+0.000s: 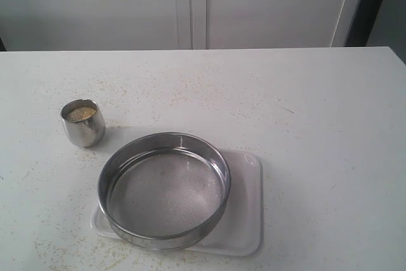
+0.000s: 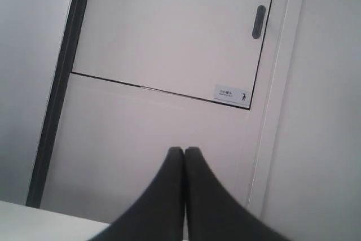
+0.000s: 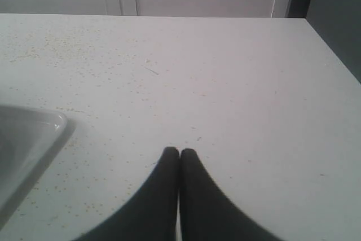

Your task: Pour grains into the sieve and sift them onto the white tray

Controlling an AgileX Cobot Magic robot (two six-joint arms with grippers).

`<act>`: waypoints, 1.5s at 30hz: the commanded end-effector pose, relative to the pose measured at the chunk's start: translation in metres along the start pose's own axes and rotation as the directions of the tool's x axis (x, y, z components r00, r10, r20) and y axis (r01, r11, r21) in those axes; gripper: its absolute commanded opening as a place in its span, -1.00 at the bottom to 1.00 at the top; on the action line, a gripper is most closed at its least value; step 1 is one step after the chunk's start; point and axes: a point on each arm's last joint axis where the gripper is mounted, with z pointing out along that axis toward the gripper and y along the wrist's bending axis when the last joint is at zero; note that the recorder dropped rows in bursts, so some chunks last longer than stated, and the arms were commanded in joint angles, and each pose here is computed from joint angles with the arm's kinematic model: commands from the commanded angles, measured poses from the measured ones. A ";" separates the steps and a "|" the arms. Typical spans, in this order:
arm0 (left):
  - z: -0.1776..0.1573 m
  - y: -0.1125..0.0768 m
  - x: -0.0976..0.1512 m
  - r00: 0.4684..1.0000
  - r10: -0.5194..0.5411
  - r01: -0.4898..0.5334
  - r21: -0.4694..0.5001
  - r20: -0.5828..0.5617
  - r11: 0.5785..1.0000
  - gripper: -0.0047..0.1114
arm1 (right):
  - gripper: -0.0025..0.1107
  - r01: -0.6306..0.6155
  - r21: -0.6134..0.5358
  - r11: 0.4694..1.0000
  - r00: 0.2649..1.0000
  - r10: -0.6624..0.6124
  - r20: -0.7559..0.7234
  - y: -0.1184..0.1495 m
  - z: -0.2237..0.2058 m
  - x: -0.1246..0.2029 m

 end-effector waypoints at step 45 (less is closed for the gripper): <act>0.138 -0.032 0.059 0.873 0.291 -0.198 0.261 -0.391 0.945 -0.34 | -0.96 0.003 0.000 1.000 1.000 -0.003 0.004 0.000 0.000 0.002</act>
